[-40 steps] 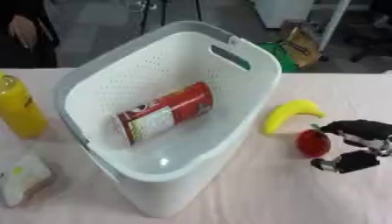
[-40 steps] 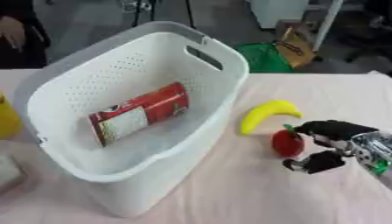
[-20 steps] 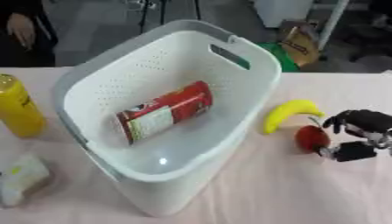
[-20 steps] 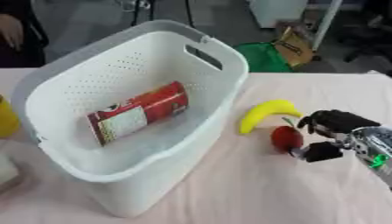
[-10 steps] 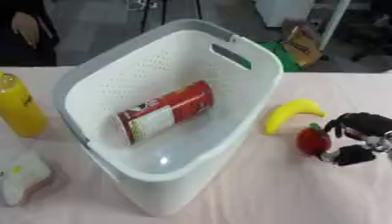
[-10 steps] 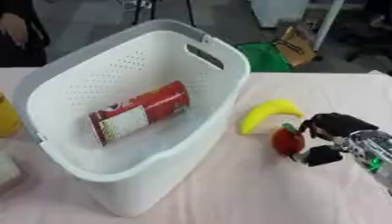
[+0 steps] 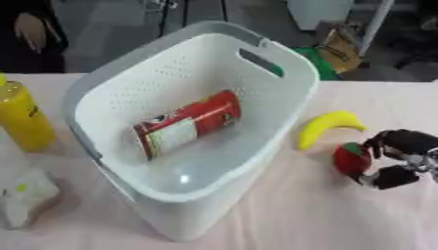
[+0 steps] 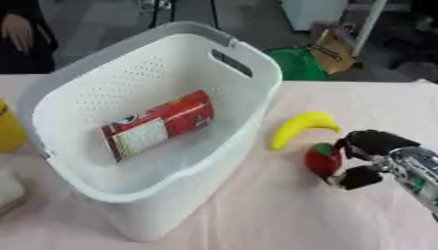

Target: Pick up objects on the table and place them in the box.

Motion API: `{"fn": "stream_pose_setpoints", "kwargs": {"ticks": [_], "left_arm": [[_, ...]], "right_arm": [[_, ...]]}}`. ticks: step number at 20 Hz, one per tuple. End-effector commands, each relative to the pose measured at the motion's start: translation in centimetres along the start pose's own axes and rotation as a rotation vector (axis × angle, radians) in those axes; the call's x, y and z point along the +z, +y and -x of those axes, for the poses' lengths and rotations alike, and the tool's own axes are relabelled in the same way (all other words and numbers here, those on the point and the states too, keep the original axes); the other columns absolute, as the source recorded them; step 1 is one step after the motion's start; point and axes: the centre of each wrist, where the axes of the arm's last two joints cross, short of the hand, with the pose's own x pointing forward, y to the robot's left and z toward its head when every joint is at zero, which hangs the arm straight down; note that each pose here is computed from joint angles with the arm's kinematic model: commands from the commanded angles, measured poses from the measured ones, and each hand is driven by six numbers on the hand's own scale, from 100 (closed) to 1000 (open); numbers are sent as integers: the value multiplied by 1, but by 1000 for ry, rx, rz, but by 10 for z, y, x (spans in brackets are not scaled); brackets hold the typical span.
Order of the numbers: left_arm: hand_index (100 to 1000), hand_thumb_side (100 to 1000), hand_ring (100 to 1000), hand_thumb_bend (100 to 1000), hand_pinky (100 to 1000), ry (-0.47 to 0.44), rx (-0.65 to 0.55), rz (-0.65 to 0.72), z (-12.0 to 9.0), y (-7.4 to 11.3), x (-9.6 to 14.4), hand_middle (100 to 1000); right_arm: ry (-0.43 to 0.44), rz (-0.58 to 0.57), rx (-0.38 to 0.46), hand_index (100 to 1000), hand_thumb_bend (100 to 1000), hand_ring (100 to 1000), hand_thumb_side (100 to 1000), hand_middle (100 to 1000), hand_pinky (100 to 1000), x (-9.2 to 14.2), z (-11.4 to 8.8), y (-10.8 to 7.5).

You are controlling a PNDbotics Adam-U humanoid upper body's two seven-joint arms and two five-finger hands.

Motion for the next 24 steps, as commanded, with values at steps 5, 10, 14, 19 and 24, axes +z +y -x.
{"fn": "stream_pose_setpoints", "kwargs": {"ticks": [5,10,14,19,24], "left_arm": [[741,1000,579,100,673,-37,13,-11,-3,-1,-7,604],[742,1000,579,100,673,-36,9,-10,-3,0,-7,605],[742,1000,579,100,673,-34,8,-10,-3,0,-7,605],[742,1000,579,100,672,-34,7,-10,-3,0,-7,605],[742,1000,579,100,672,-32,4,-8,-3,0,-6,605]], "right_arm": [[22,80,-40,686,266,855,715,475,868,5,10,-13],[32,134,-76,624,207,818,708,424,861,6,12,-15],[43,174,-108,584,102,786,687,395,856,9,13,-18],[43,207,-121,571,100,780,660,387,854,11,13,-20],[38,259,-103,552,100,768,599,375,850,18,12,-27]]}}
